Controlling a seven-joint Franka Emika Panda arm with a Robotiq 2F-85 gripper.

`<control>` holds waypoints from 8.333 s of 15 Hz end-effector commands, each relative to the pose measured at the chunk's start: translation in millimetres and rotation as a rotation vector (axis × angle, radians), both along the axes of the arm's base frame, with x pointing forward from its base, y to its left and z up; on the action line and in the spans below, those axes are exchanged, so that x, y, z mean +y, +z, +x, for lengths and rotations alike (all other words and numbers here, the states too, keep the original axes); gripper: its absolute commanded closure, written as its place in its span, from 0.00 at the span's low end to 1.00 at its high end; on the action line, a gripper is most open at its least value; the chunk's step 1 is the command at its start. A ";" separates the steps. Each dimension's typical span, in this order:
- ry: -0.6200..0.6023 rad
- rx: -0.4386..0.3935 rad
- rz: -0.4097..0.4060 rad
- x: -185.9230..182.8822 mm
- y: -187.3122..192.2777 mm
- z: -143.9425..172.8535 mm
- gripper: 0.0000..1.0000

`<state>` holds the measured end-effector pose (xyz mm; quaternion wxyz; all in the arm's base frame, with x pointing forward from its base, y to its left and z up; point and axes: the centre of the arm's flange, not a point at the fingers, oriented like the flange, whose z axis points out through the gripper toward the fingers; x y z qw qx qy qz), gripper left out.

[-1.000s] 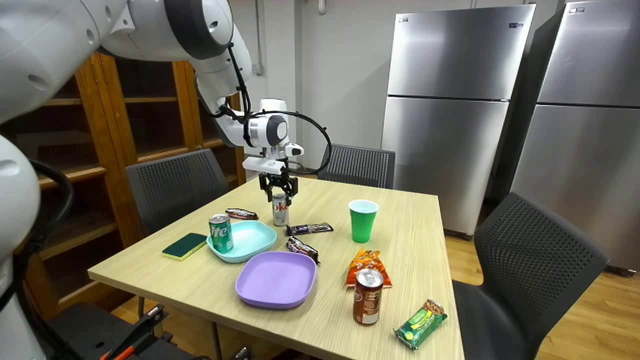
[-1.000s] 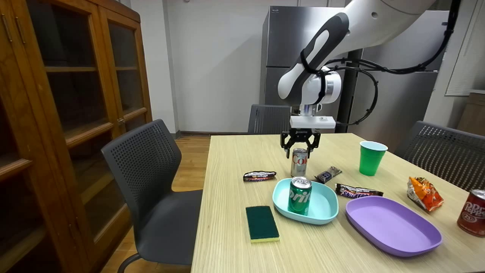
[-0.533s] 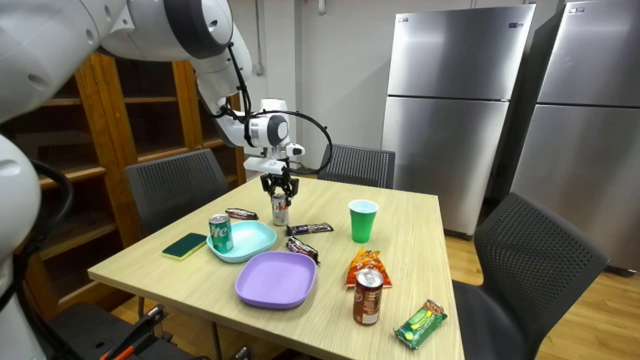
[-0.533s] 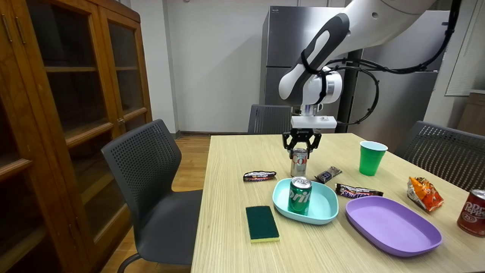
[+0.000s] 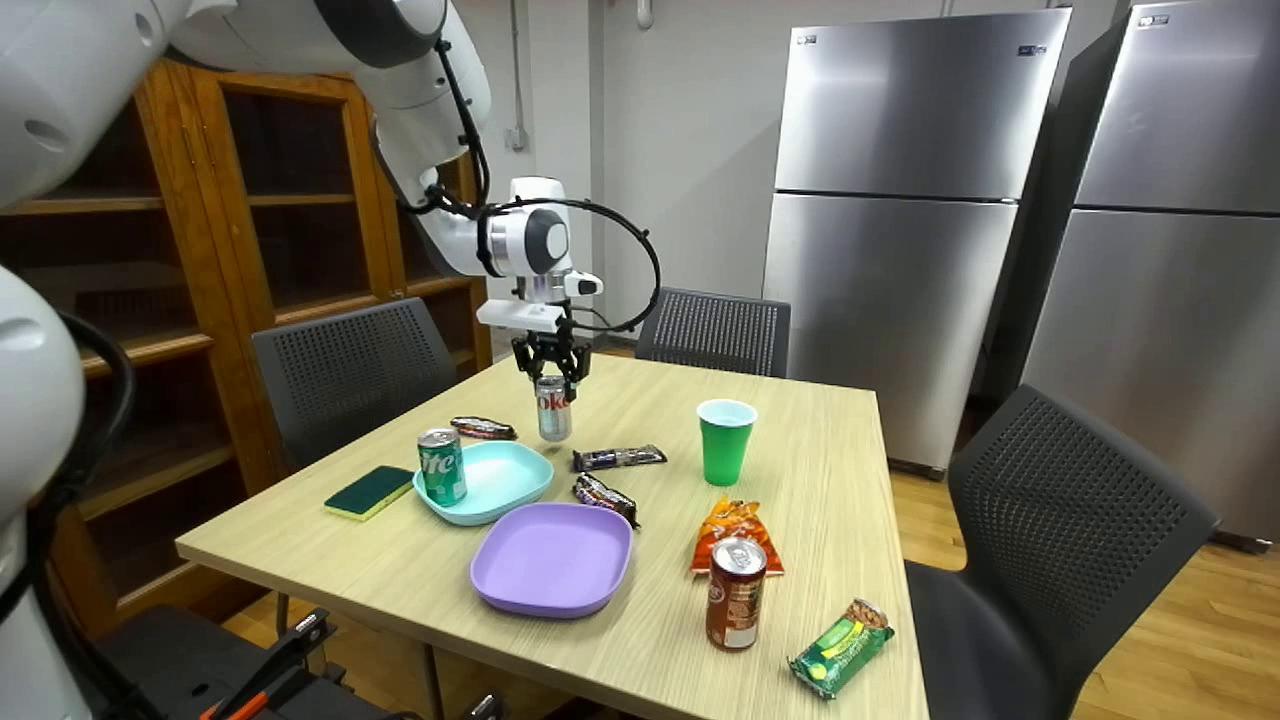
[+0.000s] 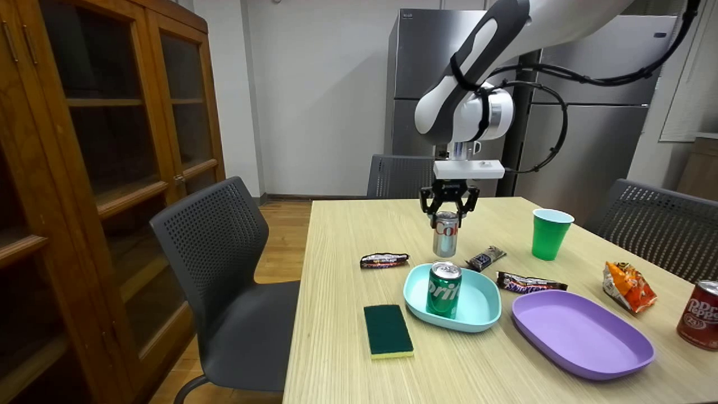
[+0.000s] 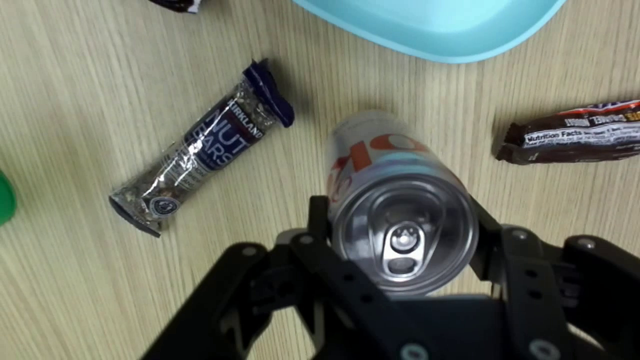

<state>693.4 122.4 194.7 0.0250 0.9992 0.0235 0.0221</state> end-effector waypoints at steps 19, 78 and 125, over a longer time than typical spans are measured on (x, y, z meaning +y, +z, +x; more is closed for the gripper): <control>0.070 -0.024 0.047 15.2 18.0 -152.2 0.62; -0.504 0.137 0.117 -224.3 81.9 -215.4 0.00; -1.278 0.000 -0.028 -383.6 -5.1 -254.6 0.00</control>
